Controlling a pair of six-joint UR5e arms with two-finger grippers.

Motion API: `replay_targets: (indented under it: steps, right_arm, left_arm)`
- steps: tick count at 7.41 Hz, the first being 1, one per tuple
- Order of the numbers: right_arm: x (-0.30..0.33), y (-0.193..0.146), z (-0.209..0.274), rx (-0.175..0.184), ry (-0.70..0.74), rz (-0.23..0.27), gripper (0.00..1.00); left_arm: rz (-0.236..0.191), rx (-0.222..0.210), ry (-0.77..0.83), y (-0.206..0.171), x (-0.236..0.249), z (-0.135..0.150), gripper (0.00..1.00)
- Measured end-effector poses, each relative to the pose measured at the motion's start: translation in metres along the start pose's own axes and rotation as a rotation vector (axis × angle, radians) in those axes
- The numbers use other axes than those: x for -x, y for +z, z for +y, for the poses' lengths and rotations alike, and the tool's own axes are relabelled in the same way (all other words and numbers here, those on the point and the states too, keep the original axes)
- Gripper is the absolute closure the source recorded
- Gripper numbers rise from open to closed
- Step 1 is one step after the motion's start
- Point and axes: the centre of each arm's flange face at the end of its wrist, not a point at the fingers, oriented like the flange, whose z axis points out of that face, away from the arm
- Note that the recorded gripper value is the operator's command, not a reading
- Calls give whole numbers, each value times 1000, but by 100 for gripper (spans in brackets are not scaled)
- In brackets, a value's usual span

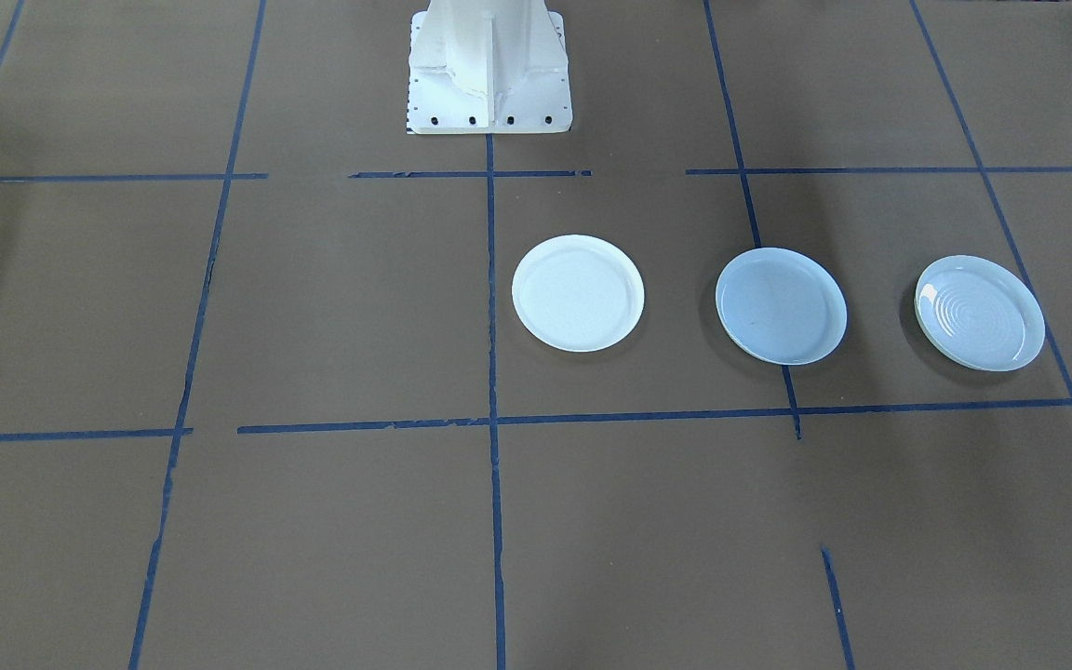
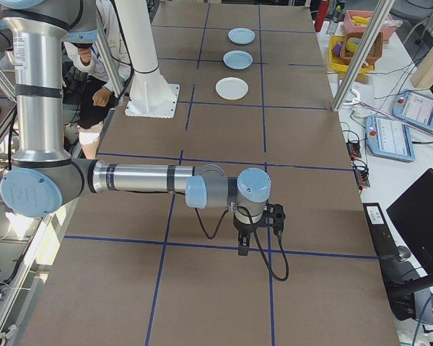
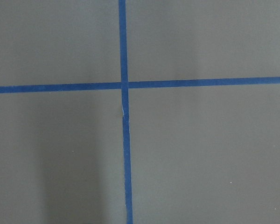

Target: Stack plate in center

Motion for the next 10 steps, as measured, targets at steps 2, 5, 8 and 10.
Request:
replay_targets:
  steps: [2,5,8,10]
  right_arm:
    - [0,0,0,0,0,0,0]
    - [0,0,0,0,0,0,0]
    - [0,0,0,0,-1,-1,0]
    - [0,0,0,0,-1,-1,0]
  left_arm:
    - [1,-3,7,-1,-1,-2,0]
    - [0,-21,35,-3,-5,-6,0]
    - [2,-59,76,29,-10,-16,0]
    - [21,-67,60,76,-24,-19,0]
